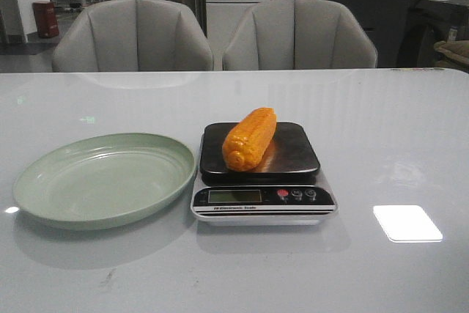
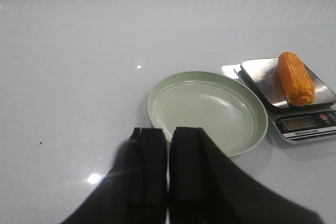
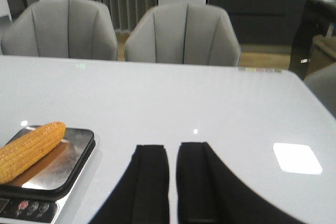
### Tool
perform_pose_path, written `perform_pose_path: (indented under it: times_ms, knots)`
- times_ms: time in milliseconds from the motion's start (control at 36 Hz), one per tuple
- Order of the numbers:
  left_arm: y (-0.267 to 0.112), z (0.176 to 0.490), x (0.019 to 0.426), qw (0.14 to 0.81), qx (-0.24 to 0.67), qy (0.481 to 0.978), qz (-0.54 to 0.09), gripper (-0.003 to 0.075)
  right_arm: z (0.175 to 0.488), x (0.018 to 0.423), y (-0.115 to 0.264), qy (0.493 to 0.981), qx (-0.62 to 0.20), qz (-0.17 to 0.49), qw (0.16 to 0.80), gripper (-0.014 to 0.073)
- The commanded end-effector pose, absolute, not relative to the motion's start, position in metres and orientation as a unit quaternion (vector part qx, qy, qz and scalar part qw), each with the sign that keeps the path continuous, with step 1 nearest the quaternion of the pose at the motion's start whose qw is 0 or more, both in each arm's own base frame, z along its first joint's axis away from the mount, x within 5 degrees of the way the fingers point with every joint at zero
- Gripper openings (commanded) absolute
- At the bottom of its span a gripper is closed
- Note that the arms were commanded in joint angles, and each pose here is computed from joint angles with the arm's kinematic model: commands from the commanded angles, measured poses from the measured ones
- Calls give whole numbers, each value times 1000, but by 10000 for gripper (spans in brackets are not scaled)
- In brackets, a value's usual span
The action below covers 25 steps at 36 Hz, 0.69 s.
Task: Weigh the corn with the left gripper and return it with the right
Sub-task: 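Withdraw the left gripper and let the scale weigh the corn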
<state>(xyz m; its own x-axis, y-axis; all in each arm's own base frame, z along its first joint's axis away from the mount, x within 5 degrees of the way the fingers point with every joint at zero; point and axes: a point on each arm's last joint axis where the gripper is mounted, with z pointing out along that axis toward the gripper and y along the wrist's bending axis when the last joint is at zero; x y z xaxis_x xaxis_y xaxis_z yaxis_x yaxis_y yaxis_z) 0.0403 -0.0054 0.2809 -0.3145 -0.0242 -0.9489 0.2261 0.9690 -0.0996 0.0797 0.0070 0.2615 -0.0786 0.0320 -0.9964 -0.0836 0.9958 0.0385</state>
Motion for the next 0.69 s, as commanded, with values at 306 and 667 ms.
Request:
perform_pose_path:
  times_ms: [306,667]
  knots:
    - [-6,294,42,616,63,777,-115,122,262,116,10,798,-11,43,601,214]
    - [-6,294,42,616,63,777,-115,122,266,117,12,798,20,78,597,302]
